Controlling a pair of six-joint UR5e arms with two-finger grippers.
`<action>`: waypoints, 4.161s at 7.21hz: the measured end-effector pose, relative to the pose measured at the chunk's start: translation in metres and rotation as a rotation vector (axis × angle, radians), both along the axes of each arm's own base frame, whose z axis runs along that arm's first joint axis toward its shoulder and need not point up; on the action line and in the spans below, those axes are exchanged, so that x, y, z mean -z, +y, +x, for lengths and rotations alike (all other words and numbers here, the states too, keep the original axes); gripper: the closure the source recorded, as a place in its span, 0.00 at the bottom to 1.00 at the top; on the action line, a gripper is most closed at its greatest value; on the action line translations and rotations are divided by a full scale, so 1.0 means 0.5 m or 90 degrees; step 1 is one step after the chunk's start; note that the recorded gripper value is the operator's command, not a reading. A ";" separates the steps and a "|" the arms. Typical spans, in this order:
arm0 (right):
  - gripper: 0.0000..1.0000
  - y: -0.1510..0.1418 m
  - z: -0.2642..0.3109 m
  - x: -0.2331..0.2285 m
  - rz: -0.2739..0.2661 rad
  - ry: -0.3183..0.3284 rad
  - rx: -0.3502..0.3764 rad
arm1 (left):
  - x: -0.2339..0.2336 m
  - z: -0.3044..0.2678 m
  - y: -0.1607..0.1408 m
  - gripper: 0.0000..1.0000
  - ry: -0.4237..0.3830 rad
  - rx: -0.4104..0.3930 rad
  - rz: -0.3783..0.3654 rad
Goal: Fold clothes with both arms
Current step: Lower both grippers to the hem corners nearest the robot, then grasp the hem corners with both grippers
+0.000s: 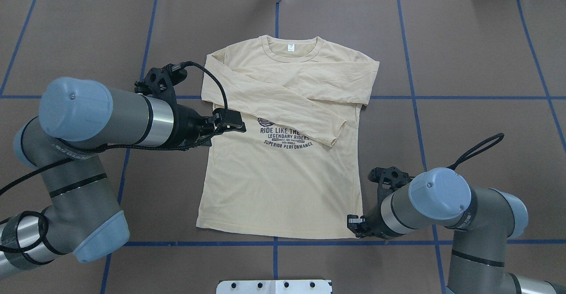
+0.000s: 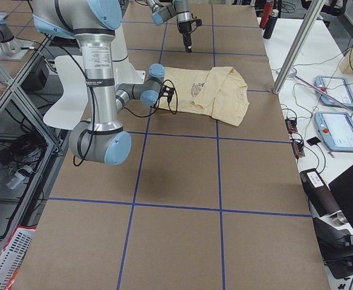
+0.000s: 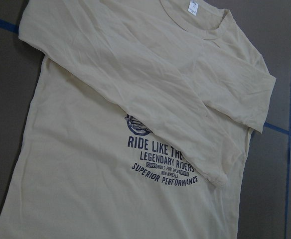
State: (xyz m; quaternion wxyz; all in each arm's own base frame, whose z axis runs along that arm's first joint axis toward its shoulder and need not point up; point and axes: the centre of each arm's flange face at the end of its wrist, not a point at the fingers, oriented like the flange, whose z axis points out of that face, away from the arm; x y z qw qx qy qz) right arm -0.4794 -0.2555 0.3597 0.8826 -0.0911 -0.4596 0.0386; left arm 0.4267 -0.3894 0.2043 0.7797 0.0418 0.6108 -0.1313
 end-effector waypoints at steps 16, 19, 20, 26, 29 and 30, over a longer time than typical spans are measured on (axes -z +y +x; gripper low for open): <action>1.00 -0.041 0.053 0.071 0.017 -0.048 -0.035 | -0.251 0.168 0.261 0.11 -0.195 -0.075 -0.090; 1.00 -0.047 0.058 0.072 0.016 -0.049 -0.038 | -0.261 0.179 0.265 0.22 -0.206 -0.078 -0.093; 1.00 -0.051 0.061 0.074 0.016 -0.050 -0.040 | -0.262 0.181 0.265 0.28 -0.207 -0.078 -0.094; 1.00 -0.063 0.077 0.076 0.009 -0.054 -0.041 | -0.261 0.182 0.261 0.51 -0.209 -0.074 -0.094; 1.00 -0.065 0.080 0.075 0.007 -0.054 -0.041 | -0.257 0.179 0.256 0.65 -0.207 -0.071 -0.094; 1.00 -0.066 0.080 0.076 0.007 -0.054 -0.042 | -0.253 0.180 0.254 0.65 -0.205 -0.071 -0.094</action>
